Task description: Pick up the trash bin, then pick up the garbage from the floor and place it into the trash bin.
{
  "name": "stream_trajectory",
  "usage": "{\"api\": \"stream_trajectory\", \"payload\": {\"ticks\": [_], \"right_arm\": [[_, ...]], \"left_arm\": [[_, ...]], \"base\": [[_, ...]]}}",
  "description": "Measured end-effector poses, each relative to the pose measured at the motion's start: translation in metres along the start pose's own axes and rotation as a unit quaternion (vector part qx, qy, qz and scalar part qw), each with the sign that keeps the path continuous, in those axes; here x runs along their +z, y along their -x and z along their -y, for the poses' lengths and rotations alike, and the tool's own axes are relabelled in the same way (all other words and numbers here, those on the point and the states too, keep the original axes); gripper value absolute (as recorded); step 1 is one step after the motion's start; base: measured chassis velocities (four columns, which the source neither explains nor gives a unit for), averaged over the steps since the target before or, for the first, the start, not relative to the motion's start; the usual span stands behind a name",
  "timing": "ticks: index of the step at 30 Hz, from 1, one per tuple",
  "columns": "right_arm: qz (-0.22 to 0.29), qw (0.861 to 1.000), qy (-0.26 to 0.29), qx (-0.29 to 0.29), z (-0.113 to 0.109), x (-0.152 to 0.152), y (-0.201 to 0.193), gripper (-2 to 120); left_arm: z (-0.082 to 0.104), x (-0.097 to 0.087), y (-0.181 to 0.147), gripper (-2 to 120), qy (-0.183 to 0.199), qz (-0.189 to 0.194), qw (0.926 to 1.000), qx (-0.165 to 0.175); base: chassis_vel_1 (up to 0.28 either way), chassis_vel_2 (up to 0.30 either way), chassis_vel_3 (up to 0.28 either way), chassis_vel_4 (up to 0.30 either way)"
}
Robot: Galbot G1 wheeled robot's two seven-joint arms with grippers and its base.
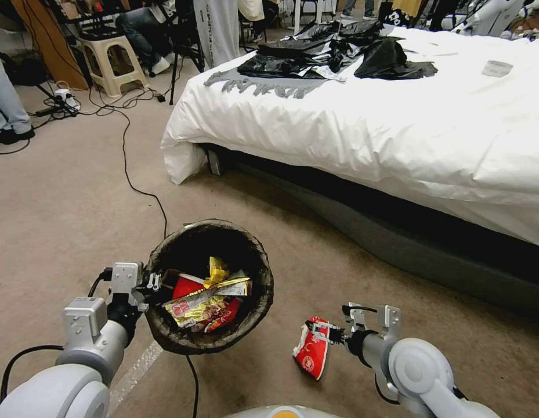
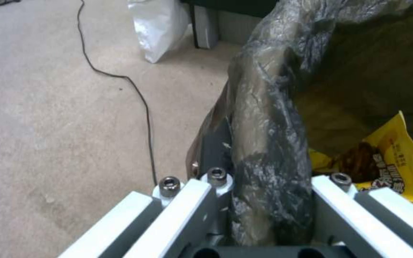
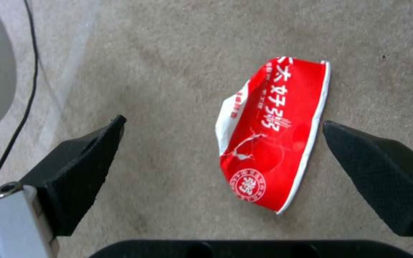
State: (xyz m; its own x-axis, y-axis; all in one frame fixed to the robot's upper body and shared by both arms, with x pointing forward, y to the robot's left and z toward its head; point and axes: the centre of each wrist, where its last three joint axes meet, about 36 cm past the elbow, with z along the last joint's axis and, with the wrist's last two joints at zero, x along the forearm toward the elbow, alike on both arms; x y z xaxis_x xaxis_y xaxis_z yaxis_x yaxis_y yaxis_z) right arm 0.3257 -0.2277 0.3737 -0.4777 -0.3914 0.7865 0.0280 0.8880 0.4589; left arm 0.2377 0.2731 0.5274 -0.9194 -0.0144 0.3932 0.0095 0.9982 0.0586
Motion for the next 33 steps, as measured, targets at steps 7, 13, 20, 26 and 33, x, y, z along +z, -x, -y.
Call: {"api": "stream_trajectory", "payload": {"ticks": [7,13,20,26,33], "right_arm": [[-0.014,1.0,0.02,0.003,0.002,-0.017,0.01,100],[-0.013,0.999,0.029,0.008,0.0,-0.035,0.023,100],[-0.014,0.999,0.037,0.008,-0.005,-0.054,0.048,100],[-0.027,0.998,0.05,0.017,-0.008,-0.052,0.069,100],[-0.042,0.997,0.065,0.024,-0.008,-0.046,0.086,100]], "left_arm": [[0.002,0.0,0.001,1,0.0,0.001,1.0,0.0],[0.002,0.0,0.001,1,0.0,0.002,1.0,-0.001],[0.002,0.001,0.0,1,-0.003,-0.001,1.0,-0.007],[0.001,0.001,0.0,1,-0.003,0.0,0.9999,-0.01],[0.001,0.002,-0.001,1,-0.005,-0.002,0.9999,-0.012]], "base": [[0.0,0.0,0.0,0.0],[0.0,0.0,0.0,0.0],[0.0,0.0,0.0,0.0],[0.0,0.0,0.0,0.0],[0.0,0.0,0.0,0.0]]}}
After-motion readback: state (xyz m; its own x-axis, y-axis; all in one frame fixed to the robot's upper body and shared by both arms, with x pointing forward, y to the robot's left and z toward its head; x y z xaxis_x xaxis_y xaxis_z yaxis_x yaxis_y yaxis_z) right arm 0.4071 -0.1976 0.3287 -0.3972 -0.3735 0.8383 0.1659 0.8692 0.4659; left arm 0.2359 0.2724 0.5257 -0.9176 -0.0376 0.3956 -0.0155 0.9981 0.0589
